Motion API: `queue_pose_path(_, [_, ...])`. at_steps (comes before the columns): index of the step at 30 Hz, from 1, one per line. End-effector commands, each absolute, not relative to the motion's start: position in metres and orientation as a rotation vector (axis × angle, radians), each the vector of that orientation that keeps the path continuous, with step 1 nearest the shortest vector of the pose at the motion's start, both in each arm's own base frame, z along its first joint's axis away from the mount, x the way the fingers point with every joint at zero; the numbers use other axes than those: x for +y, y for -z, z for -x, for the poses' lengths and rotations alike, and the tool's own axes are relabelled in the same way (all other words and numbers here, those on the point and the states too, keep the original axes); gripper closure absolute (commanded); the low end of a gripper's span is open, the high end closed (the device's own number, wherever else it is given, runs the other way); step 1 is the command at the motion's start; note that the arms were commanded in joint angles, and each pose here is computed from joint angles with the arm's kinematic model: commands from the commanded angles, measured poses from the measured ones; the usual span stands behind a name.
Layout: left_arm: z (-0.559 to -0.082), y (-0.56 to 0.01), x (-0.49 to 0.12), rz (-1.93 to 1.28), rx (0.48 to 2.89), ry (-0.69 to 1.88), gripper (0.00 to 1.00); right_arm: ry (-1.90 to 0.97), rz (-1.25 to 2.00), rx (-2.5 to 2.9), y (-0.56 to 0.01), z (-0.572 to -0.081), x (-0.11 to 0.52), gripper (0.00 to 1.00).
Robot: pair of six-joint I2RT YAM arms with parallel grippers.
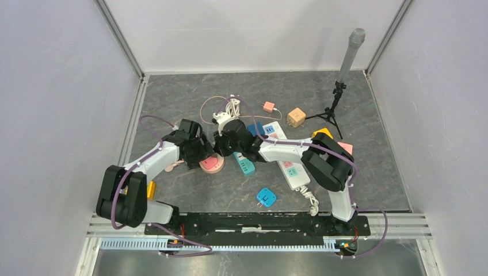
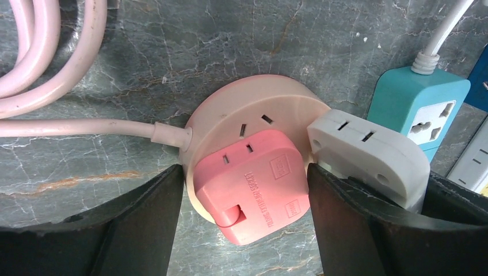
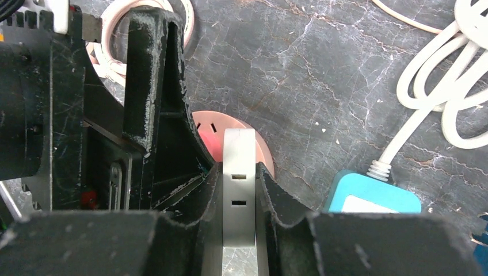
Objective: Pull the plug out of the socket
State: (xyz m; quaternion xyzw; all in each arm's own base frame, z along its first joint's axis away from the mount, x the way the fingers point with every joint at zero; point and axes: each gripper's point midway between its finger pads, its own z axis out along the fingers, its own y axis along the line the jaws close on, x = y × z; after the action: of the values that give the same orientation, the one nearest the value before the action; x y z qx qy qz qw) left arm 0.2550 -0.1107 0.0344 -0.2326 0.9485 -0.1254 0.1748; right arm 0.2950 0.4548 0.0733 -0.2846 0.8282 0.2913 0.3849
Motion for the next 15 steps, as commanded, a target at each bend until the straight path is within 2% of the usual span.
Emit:
queue_pose_path(1, [-0.249,-0.02,-0.094,0.684,2.708,0.204,0.34,-0.706,0.697,2.112,-0.084,-0.298,0.446,1.0])
queue_pose_path(8, [-0.239,-0.012,-0.086,0.694,2.714,0.16,0.53,-0.798,0.738,2.017,-0.101,-0.295,0.454,1.0])
queue_pose_path(10, [-0.234,-0.006,-0.084,0.702,2.724,0.147,0.58,-0.748,0.782,1.959,-0.104,-0.295,0.452,1.0])
queue_pose_path(13, [-0.228,0.0,-0.081,0.721,2.733,0.126,0.62,-0.639,0.762,1.958,-0.101,-0.308,0.44,1.0])
queue_pose_path(15, [-0.224,0.005,-0.08,0.731,2.735,0.118,0.64,-0.689,0.719,1.981,-0.099,-0.312,0.434,1.0])
